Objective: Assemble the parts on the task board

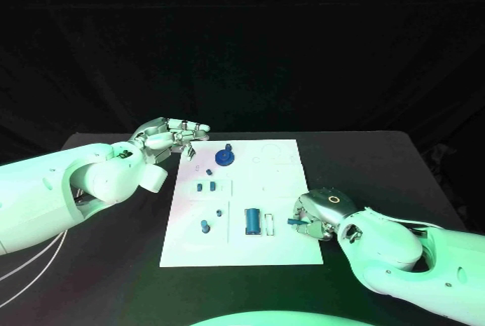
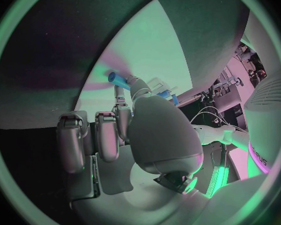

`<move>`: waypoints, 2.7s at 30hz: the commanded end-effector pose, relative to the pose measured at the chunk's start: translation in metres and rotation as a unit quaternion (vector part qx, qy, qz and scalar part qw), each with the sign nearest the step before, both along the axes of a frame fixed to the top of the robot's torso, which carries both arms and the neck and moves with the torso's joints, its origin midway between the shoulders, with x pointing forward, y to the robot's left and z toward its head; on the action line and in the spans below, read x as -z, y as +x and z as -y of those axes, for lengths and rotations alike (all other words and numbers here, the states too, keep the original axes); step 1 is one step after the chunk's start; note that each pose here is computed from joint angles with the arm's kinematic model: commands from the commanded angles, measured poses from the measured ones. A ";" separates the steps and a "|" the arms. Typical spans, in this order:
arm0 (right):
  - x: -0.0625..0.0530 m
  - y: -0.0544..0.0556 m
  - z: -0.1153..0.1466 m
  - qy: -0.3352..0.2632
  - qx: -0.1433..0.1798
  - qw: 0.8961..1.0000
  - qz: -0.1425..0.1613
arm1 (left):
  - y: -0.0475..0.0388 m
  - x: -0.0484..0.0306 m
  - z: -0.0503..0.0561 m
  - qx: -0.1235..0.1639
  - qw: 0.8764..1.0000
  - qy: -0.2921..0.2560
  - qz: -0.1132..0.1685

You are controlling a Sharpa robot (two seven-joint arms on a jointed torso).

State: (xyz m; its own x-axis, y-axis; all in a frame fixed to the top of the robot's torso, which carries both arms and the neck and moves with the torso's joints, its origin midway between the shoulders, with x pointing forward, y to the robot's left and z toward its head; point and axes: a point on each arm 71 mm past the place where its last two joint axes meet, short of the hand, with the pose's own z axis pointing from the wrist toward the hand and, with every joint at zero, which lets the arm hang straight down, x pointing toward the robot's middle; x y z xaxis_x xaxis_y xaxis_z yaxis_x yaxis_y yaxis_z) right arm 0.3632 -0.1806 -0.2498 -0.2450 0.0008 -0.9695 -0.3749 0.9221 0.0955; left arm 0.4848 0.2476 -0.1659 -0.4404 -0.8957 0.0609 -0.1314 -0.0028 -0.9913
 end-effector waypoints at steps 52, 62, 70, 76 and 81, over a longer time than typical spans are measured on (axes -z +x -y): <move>0.010 0.008 -0.029 0.182 0.116 0.965 -0.149 | -0.0019 -0.0007 0.007 0.018 1.000 -0.003 0.000; 0.011 0.008 -0.030 0.179 0.115 0.965 -0.151 | -0.0019 -0.0005 0.007 0.019 1.000 -0.003 -0.001; 0.011 0.008 -0.029 0.179 0.114 0.966 -0.148 | -0.0021 -0.0004 0.007 0.019 1.000 -0.002 -0.002; 0.009 0.007 -0.027 0.179 0.111 0.967 -0.144 | -0.0022 -0.0004 0.007 0.019 1.000 -0.002 -0.002; 0.006 0.002 -0.022 0.177 0.103 0.969 -0.138 | -0.0024 -0.0005 0.006 0.018 1.000 -0.001 -0.002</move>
State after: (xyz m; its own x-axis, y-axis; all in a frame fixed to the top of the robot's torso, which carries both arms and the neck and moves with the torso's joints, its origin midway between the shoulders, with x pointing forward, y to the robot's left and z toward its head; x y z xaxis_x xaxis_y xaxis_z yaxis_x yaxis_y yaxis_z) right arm 0.3671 -0.1592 -0.2573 -0.4597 0.4142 -0.7856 -0.0700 0.8649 0.4970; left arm 0.4835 0.2442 -0.1662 -0.4534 -0.8892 0.0622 -0.1394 0.0018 -0.9902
